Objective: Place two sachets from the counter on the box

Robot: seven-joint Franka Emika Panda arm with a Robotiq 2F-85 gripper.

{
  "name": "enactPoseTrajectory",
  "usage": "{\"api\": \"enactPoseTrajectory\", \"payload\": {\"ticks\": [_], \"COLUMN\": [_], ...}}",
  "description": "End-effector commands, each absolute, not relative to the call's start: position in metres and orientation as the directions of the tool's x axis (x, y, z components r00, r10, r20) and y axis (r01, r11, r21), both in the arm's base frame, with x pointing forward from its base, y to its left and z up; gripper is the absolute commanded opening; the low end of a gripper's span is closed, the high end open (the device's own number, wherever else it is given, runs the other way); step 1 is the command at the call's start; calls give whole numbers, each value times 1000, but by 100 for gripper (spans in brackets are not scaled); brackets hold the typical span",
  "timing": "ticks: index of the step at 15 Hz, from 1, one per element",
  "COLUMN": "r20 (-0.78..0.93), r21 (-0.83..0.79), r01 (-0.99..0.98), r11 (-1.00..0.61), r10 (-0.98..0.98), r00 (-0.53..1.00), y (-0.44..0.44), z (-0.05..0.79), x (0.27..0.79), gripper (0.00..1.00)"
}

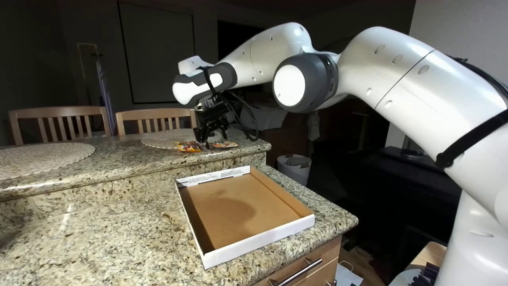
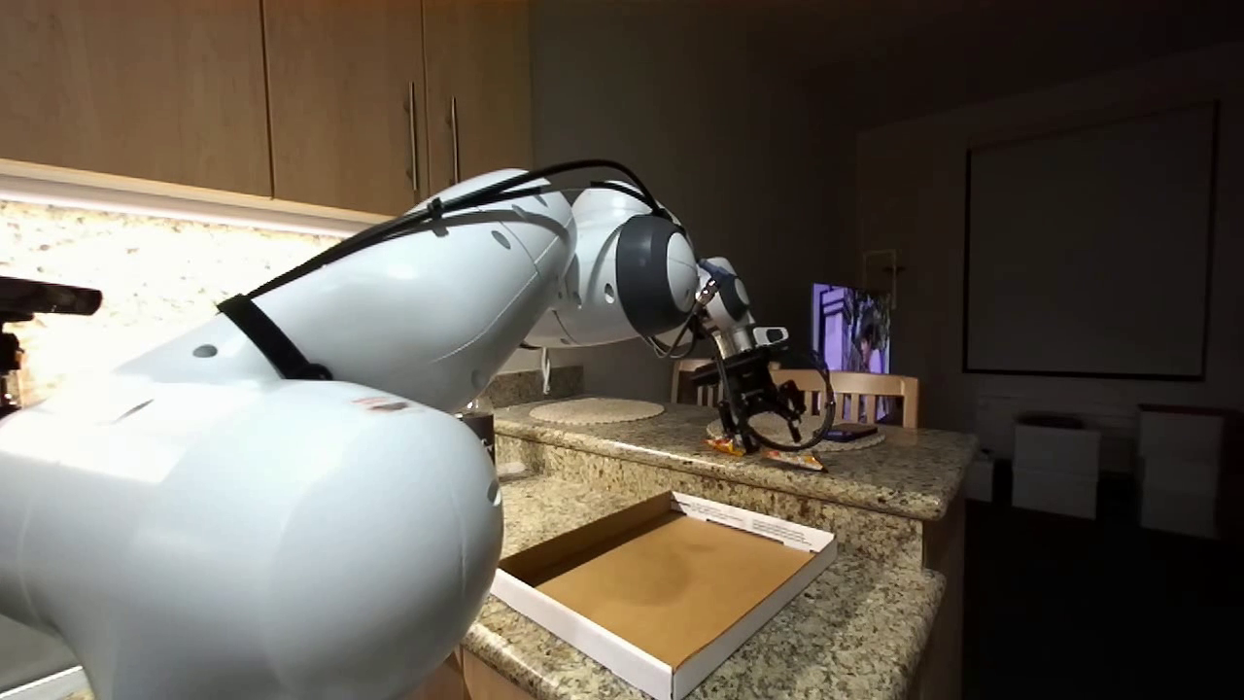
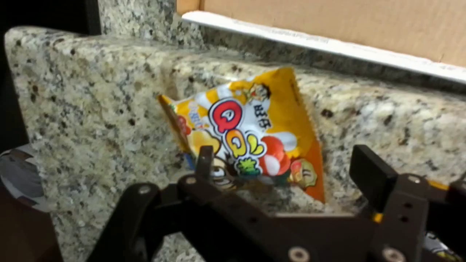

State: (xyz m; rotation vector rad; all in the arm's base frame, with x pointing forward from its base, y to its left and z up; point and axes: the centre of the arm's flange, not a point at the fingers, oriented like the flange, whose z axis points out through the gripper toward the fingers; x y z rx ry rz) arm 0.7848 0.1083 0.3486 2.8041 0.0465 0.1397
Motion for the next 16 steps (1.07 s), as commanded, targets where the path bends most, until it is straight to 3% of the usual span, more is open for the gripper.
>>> {"api": "enactPoseTrajectory", "payload": {"ticks": [1,16], "r20": [166,119], "r21": [382,431], "r01": [-37,-46], "r11": [-923,-901], "r10": [29,7], "r00": [986,993], "y": [99,84], "z": [355,336], "x": [775,773], "gripper": [100,100]}}
